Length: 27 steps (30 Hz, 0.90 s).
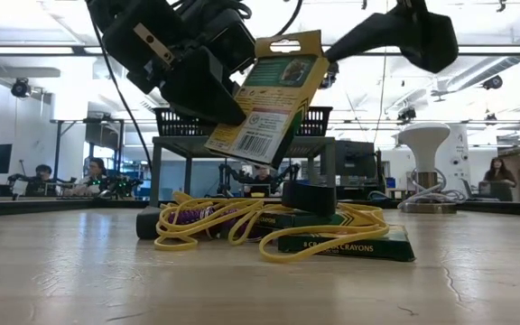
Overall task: Pick & Place Office Desk Supplies
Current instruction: Put the crayon box into the right black bin on the shelf
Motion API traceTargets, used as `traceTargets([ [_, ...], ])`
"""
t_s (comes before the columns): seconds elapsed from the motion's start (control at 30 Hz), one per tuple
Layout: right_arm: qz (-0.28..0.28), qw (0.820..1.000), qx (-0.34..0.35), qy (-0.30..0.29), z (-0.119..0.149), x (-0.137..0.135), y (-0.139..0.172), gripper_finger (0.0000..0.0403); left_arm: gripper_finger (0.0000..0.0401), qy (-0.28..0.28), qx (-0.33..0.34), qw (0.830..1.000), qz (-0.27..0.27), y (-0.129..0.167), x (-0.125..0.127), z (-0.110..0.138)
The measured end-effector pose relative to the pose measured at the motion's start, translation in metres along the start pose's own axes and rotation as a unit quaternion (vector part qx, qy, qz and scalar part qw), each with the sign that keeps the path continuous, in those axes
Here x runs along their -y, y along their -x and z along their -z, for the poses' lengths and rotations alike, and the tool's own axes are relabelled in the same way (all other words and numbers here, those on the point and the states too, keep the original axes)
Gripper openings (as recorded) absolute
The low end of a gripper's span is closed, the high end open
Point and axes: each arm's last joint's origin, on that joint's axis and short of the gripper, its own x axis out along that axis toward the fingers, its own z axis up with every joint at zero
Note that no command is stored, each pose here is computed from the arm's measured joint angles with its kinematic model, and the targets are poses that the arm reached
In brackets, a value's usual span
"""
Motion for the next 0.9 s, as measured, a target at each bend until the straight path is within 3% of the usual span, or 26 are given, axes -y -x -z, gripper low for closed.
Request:
traceTargets([
  [0.3,-0.033,0.995,0.024,0.093,0.016,-0.014,-0.028,0.0282,0.0042,-0.001,0.002,1.0,0.0,0.0,0.0,0.0],
  [0.47,-0.047,0.992,0.044,0.108,0.016,-0.022,-0.046,0.0265,0.0042,-0.006,0.009,1.0,-0.002,0.0,0.0,-0.002],
  [0.7,-0.049,0.996,0.043,0.068,0.008,-0.024,-0.055,0.0222,0.0051,-0.007,0.012,1.0,-0.014,0.0,-0.001,-0.002],
  [0.9,-0.063,0.997,0.036,-0.008,0.006,-0.026,-0.056,0.015,0.0112,-0.006,0.019,1.0,-0.023,0.002,-0.003,-0.006],
])
